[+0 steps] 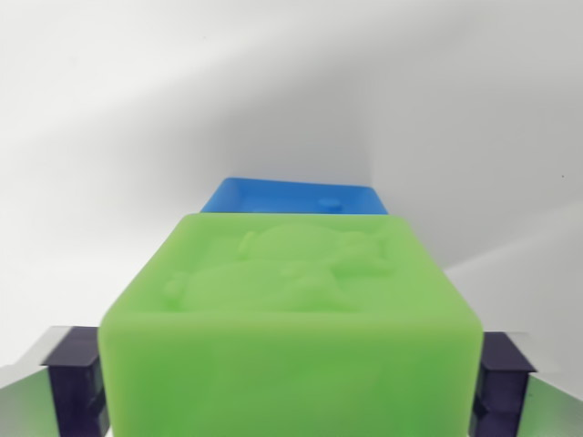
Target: Stack cube
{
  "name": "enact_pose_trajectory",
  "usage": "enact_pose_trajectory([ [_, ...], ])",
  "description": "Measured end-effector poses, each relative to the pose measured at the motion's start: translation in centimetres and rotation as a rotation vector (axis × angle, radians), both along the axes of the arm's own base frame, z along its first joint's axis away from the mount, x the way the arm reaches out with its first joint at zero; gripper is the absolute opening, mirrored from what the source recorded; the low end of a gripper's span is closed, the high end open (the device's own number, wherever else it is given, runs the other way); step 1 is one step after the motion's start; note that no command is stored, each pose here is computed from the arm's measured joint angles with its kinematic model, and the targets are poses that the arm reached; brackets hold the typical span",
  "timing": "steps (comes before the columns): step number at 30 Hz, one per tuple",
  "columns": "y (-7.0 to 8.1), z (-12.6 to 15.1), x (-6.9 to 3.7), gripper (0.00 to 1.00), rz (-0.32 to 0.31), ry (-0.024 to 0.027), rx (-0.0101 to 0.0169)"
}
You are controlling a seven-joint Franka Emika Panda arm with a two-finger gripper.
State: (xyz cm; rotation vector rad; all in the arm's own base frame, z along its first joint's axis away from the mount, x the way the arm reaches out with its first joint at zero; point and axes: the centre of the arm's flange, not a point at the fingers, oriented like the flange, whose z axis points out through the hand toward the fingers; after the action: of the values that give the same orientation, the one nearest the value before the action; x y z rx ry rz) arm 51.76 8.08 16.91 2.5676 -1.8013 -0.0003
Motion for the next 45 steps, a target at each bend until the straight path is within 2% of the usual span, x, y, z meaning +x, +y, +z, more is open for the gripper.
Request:
enact_pose_trajectory([
  [20,0.0,0.0,0.0,1.0,0.0,0.0,0.0],
  [25,0.0,0.2,0.0,1.0,0.0,-0.0013,0.0006],
  [33,0.0,1.9,0.1,1.0,-0.001,-0.0039,0.0036],
  [45,0.0,5.5,0.1,1.0,0.0,-0.0047,0.0044],
])
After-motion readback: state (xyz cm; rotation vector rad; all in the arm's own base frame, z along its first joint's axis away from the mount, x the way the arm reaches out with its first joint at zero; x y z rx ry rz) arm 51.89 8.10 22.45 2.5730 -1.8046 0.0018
